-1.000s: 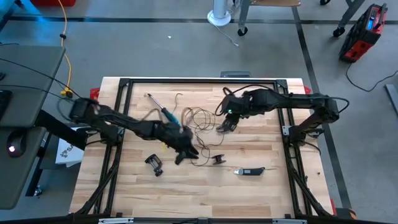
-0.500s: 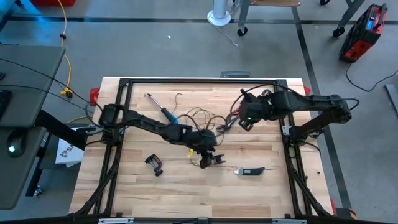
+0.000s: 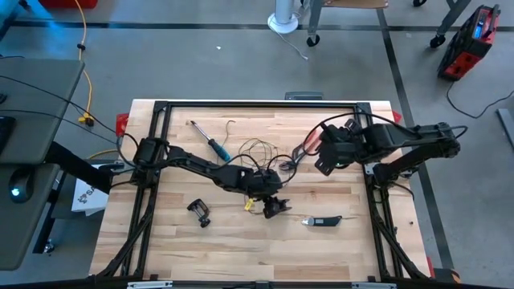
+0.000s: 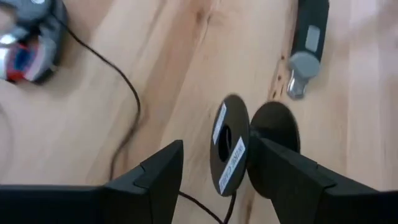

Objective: Coil cords
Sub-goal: Coil the black wire onto the black spool

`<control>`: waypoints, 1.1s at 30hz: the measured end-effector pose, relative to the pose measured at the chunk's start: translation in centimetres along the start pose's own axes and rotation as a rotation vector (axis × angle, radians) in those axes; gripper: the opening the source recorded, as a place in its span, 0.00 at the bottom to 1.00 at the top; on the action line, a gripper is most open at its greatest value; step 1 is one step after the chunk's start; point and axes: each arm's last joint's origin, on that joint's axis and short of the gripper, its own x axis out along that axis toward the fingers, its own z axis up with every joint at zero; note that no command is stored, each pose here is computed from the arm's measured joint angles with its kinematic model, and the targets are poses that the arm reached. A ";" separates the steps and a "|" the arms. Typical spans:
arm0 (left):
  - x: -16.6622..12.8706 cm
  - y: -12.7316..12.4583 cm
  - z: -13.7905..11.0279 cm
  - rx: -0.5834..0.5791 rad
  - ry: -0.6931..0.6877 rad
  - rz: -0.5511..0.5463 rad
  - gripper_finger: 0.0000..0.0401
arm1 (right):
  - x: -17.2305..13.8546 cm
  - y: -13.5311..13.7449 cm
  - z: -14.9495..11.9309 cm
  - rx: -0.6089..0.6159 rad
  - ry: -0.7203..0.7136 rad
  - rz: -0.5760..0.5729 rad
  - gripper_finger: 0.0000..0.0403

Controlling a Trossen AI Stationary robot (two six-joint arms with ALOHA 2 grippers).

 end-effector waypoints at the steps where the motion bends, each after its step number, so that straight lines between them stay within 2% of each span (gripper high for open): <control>1: 0.1 0.0 -0.1 0.001 0.010 -0.008 0.50 | -0.1 0.1 -0.1 -0.005 -0.008 -0.003 0.56; 12: 0.2 -1.2 -1.0 0.071 0.000 0.020 0.47 | -0.2 0.2 -0.1 -0.020 -0.032 -0.019 0.56; 20: 1.0 -1.1 -1.1 0.061 -0.010 0.017 0.28 | -0.2 0.5 0.3 0.010 -0.065 0.009 0.56; 27: 1.0 -1.1 -0.9 0.054 -0.014 -0.007 0.03 | -0.3 0.7 0.5 0.029 -0.086 0.027 0.56; 30: 0.5 -1.1 0.0 0.048 -0.013 -0.034 0.01 | -0.3 0.6 0.5 0.029 -0.089 0.029 0.56; 33: -1.3 -1.2 1.4 0.102 -0.029 -0.042 0.01 | -0.3 0.7 0.5 0.015 -0.090 0.033 0.56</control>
